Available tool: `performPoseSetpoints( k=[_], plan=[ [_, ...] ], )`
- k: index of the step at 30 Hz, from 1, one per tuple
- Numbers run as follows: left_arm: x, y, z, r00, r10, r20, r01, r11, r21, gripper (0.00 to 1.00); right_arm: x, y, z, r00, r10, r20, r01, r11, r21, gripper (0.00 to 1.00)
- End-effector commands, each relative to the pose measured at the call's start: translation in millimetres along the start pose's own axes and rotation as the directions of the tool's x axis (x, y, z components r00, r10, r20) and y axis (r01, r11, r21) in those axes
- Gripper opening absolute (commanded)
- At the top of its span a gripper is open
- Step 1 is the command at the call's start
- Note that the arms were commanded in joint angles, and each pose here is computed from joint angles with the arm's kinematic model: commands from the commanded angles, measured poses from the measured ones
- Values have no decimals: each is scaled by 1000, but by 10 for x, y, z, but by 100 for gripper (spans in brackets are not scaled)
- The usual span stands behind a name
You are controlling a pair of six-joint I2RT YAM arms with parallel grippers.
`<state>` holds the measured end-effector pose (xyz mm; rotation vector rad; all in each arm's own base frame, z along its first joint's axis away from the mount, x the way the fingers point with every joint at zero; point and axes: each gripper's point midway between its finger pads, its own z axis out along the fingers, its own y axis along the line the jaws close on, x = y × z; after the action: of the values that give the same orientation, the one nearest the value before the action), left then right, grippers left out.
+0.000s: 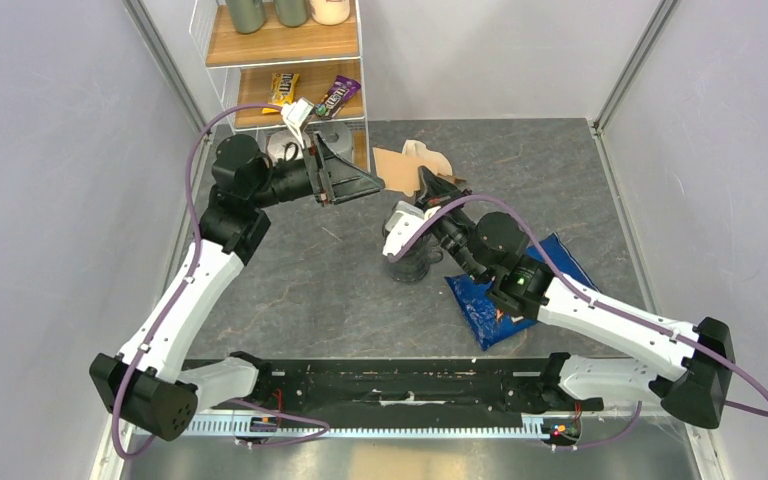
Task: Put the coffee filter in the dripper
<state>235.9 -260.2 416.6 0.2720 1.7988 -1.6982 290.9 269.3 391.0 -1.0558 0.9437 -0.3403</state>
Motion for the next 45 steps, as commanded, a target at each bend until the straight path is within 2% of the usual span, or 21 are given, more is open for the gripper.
performPoseSetpoints(
  k=[1, 7, 16, 18, 19, 20, 24, 26, 28, 30, 33, 34, 38, 42, 45],
  plan=[
    [-39, -99, 21, 999, -21, 25, 20, 999, 43, 78, -74, -146, 19, 998, -65, 20, 64, 995, 75, 0],
    [-35, -134, 106, 1000, 7, 24, -9, 996, 89, 64, -70, -83, 63, 994, -109, 18, 107, 992, 69, 0],
    [33, -14, 155, 1000, 15, 16, -16, 997, 70, 20, -135, -84, 67, 989, -141, 46, 138, 988, 64, 0],
    [37, 2, 152, 1000, 25, 19, -26, 997, 67, 3, -150, -65, 47, 989, -135, 52, 133, 990, 48, 3],
    [46, 11, 150, 999, 37, 18, -38, 997, 66, 2, -150, -34, 36, 990, -130, 54, 128, 991, 28, 14],
    [65, 4, 142, 998, 61, 11, -61, 996, 71, 2, -141, -1, 17, 992, -112, 50, 112, 994, 2, 33],
    [123, 60, 75, 981, 191, -13, -191, 981, 39, 2, 7, 128, -182, 999, -20, -48, 11, 986, -166, 83],
    [202, 116, 34, 963, 261, -63, -260, 965, 21, 2, 70, 192, -412, 994, 49, -96, -75, 955, -288, 96],
    [308, 163, -21, 924, 358, -132, -357, 933, 33, 2, 86, 251, -711, 981, 134, -140, -182, 888, -422, 97],
    [456, 203, -98, 847, 486, -213, -477, 874, 99, 2, 90, 284, -998, 962, 200, -188, -271, 802, -533, 97],
    [686, 283, -257, 680, 666, -307, -628, 745, 225, 2, -69, 296, -1247, 901, 330, -280, -430, 614, -661, 96],
    [721, 290, -301, 605, 734, -308, -683, 677, 273, 2, -100, 253, -1289, 871, 360, -335, -489, 560, -669, 96],
    [860, 341, -368, 424, 848, -318, -756, 525, 391, 2, -446, 287, -1373, 769, 461, -443, -608, 313, -730, 94],
    [960, 345, -359, 282, 916, -285, -785, 392, 480, 2, -578, 312, -1275, 729, 500, -468, -635, 237, -735, 93],
    [1006, 331, -323, 246, 926, -285, -781, 364, 508, 2, -710, 305, -1244, 706, 527, -473, -633, 171, -755, 93]
  ],
)
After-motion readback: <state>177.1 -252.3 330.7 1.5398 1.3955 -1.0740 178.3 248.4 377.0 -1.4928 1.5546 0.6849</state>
